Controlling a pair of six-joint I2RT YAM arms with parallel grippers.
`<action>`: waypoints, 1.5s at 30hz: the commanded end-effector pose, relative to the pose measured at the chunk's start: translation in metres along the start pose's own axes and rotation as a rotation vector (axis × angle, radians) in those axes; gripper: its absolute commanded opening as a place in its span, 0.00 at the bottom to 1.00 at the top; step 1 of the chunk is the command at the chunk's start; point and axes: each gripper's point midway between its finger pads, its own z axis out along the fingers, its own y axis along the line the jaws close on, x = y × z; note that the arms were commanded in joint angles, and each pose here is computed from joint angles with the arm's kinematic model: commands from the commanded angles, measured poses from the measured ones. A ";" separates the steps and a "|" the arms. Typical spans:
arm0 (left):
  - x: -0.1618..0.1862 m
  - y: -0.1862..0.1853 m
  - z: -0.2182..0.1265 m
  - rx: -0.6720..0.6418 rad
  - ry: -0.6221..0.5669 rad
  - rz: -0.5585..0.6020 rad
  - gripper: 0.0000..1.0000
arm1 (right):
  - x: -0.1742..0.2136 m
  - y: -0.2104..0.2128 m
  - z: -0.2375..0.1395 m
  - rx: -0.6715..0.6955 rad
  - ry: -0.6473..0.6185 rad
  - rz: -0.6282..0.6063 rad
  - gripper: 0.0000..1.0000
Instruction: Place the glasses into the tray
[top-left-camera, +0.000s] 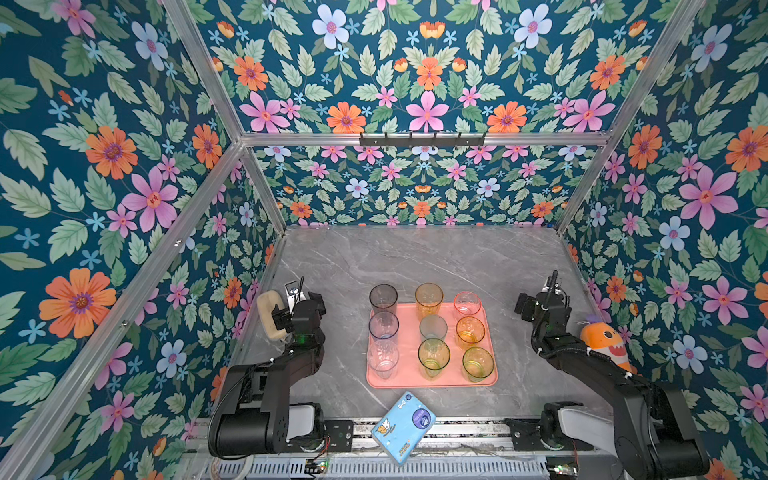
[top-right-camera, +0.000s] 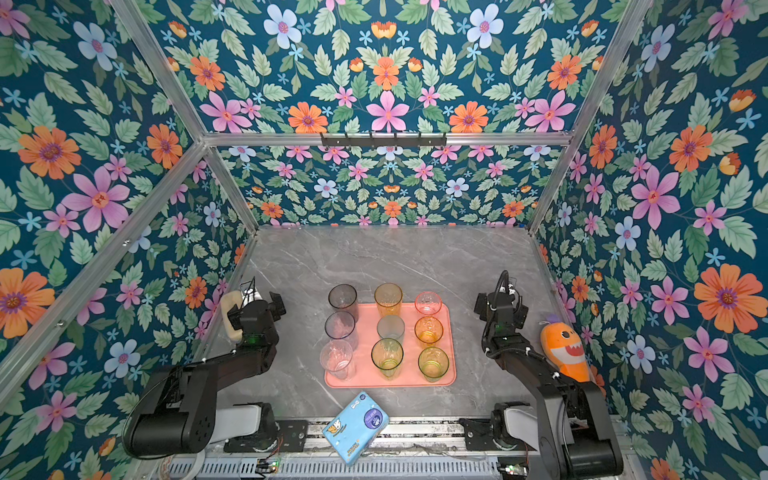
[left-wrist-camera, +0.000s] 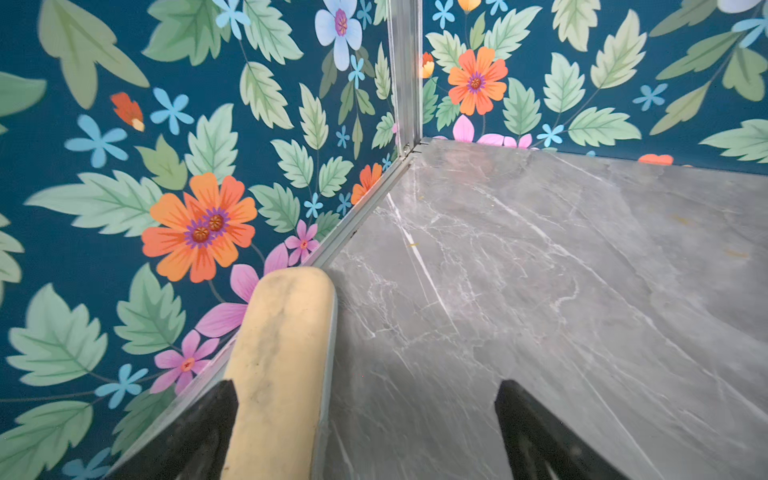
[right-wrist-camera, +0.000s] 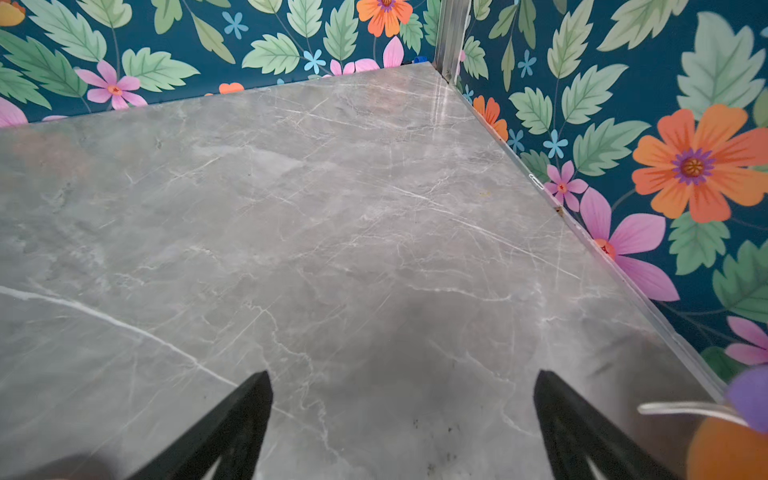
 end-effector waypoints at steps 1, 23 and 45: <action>-0.010 -0.014 0.002 0.082 -0.042 -0.046 0.99 | -0.029 0.004 0.002 -0.013 -0.154 0.016 0.99; -0.003 -0.050 0.012 0.253 -0.121 -0.066 1.00 | -0.003 0.021 0.022 -0.142 -0.155 -0.001 0.99; -0.004 -0.052 0.012 0.251 -0.121 -0.058 1.00 | -0.005 0.022 0.022 -0.146 -0.162 -0.004 0.99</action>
